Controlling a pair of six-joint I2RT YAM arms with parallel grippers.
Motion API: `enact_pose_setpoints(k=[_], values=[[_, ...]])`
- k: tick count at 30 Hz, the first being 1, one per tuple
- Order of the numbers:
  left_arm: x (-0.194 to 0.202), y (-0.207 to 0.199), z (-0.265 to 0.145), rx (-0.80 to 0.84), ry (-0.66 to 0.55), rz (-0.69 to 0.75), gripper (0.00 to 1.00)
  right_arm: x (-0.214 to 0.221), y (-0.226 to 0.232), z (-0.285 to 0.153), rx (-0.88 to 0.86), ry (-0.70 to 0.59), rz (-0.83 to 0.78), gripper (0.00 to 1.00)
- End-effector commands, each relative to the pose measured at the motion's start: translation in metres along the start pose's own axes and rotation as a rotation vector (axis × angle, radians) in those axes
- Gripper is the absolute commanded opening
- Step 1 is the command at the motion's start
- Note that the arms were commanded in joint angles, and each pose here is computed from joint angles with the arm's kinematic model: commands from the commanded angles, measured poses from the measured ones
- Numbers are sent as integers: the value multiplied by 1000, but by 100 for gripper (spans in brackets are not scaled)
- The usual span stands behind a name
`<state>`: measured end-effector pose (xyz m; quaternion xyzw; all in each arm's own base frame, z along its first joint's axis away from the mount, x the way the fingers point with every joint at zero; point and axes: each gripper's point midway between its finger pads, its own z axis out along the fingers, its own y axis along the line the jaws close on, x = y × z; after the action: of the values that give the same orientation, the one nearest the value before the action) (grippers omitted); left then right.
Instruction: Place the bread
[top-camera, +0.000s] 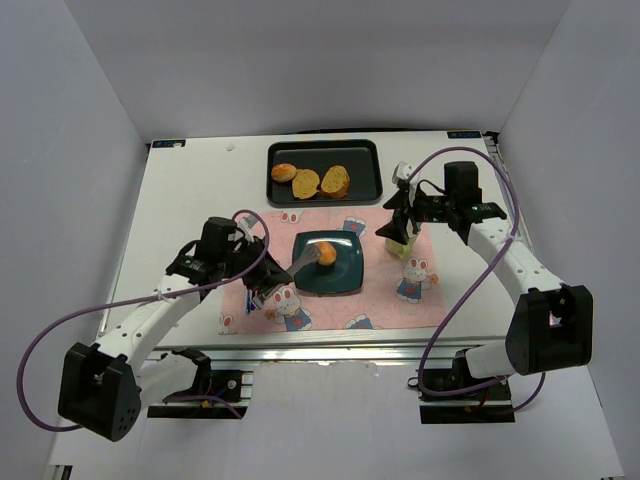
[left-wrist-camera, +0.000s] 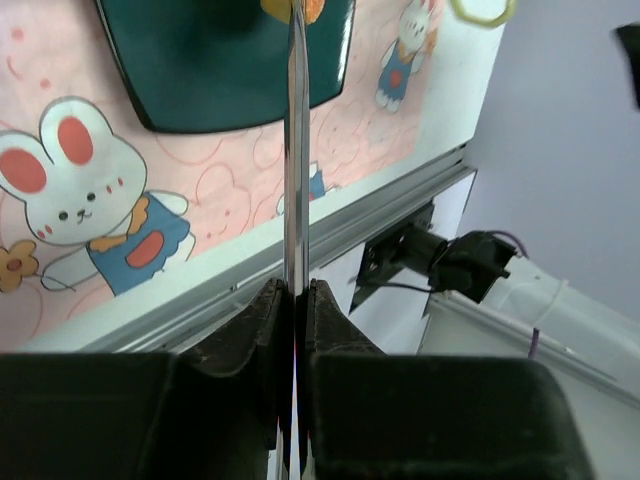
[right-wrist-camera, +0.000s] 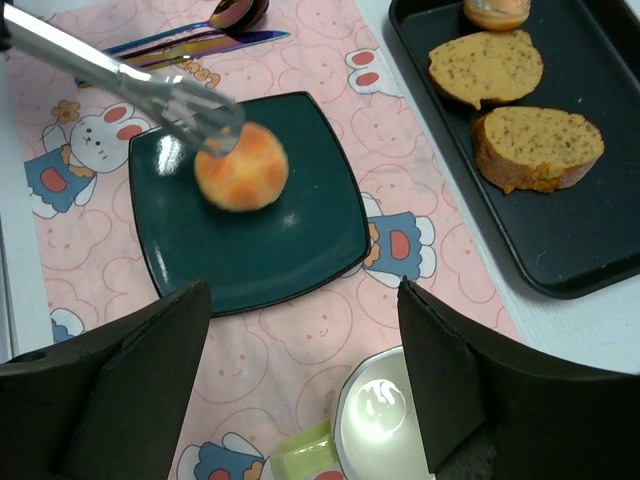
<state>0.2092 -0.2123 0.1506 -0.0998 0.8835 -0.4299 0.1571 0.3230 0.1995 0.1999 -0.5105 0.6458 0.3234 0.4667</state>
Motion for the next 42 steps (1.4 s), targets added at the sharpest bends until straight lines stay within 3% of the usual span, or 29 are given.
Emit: enact_pose_setpoints(k=[1, 4, 5, 7, 10, 15, 22, 29, 37, 42], values=[[4, -2, 2, 3, 7, 37, 4, -26, -9, -4, 16, -52, -56, 80], [4, 4, 5, -30, 17, 47, 21, -25, -7, -5, 22, -49, -56, 81], [2, 5, 5, -42, 15, 55, 36, -21, -5, -6, 24, -45, -50, 81], [-2, 4, 4, -56, 8, 78, 45, -21, -3, -7, 28, -45, -53, 82], [-4, 3, 4, -63, 4, 83, 50, -19, -1, -8, 31, -44, -51, 82], [-10, 4, 4, -93, -3, 96, 51, -18, 2, -9, 33, -44, -52, 83], [-51, -22, -12, -135, -117, 143, 50, -17, 6, -10, 24, -48, -52, 83], [-79, -13, -9, -205, -152, 149, 49, -18, 7, -10, 18, -55, -60, 83], [-182, -9, 4, -221, -394, 104, 39, -19, 10, -9, 12, -68, -54, 83], [-222, -9, 25, -211, -402, 115, 38, -17, 10, -11, 18, -66, -70, 84]])
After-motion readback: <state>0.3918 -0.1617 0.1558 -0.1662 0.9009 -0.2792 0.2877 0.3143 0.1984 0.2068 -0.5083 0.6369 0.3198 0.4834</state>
